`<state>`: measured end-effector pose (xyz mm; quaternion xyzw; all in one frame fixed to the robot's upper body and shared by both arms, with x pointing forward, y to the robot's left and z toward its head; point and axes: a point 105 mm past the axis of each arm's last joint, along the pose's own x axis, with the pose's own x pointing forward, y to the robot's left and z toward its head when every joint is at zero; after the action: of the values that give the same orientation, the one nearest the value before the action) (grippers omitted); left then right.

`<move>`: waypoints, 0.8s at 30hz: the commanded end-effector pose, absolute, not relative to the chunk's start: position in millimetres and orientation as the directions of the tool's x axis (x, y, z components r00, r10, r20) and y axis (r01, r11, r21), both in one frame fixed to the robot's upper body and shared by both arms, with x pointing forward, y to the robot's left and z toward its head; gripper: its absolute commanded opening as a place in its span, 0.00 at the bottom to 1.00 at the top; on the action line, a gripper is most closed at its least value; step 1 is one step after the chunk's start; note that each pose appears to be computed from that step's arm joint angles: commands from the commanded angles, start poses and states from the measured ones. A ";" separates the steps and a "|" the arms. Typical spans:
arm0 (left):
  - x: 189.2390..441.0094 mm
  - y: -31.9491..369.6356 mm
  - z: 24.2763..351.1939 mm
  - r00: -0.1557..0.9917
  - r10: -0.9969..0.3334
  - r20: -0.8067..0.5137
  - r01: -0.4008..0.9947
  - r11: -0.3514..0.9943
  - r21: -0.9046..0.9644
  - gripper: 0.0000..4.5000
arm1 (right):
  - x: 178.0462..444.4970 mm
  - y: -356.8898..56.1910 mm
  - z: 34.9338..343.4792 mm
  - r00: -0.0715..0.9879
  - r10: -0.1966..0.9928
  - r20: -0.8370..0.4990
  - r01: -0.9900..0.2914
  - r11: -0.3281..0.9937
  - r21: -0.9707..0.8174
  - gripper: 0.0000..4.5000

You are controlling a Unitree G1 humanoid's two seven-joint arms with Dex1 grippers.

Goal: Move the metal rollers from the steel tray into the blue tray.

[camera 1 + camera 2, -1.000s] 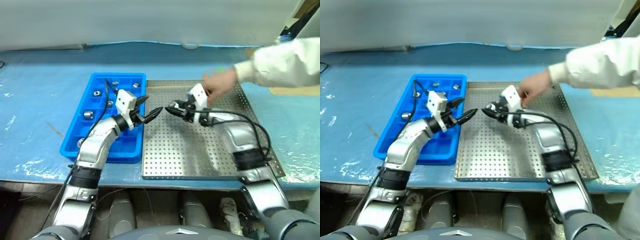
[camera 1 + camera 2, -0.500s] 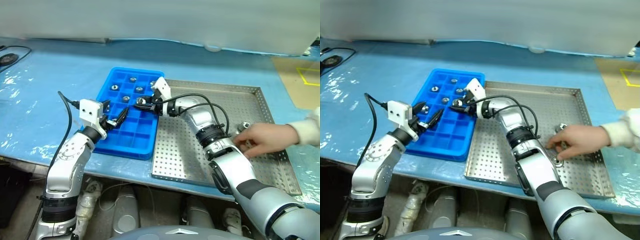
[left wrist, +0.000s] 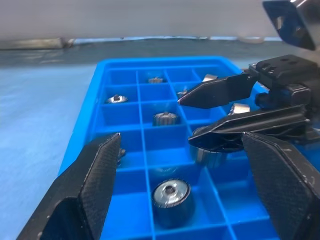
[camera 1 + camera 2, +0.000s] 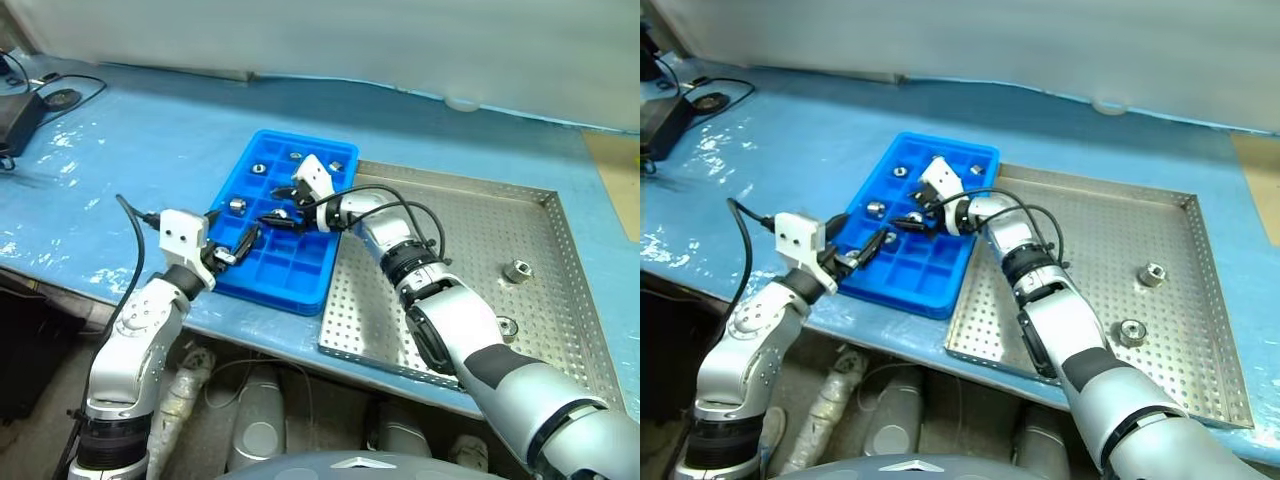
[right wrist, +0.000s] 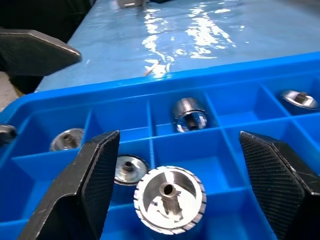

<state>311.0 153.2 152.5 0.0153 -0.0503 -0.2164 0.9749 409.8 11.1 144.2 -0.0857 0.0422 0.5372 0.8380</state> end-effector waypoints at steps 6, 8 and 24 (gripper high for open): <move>333.7 109.9 172.5 0.770 -0.616 0.164 0.617 0.785 0.052 0.90 | 420.6 -74.4 156.2 0.604 0.789 -0.110 -0.795 0.586 -0.157 0.88; 337.0 102.6 172.1 0.743 -0.649 0.164 0.651 0.757 0.048 0.90 | 415.5 -86.4 156.7 0.622 0.776 -0.102 -0.781 0.606 -0.152 0.88; 354.9 169.6 187.4 0.939 -0.223 0.263 0.228 0.974 0.011 0.57 | 401.0 -66.8 142.9 0.581 0.803 -0.133 -0.814 0.571 -0.108 0.89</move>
<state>360.6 164.0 164.9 -0.0156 -0.0868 -0.1421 0.9859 399.6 -73.6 131.1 -0.0620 0.0564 0.4473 0.8905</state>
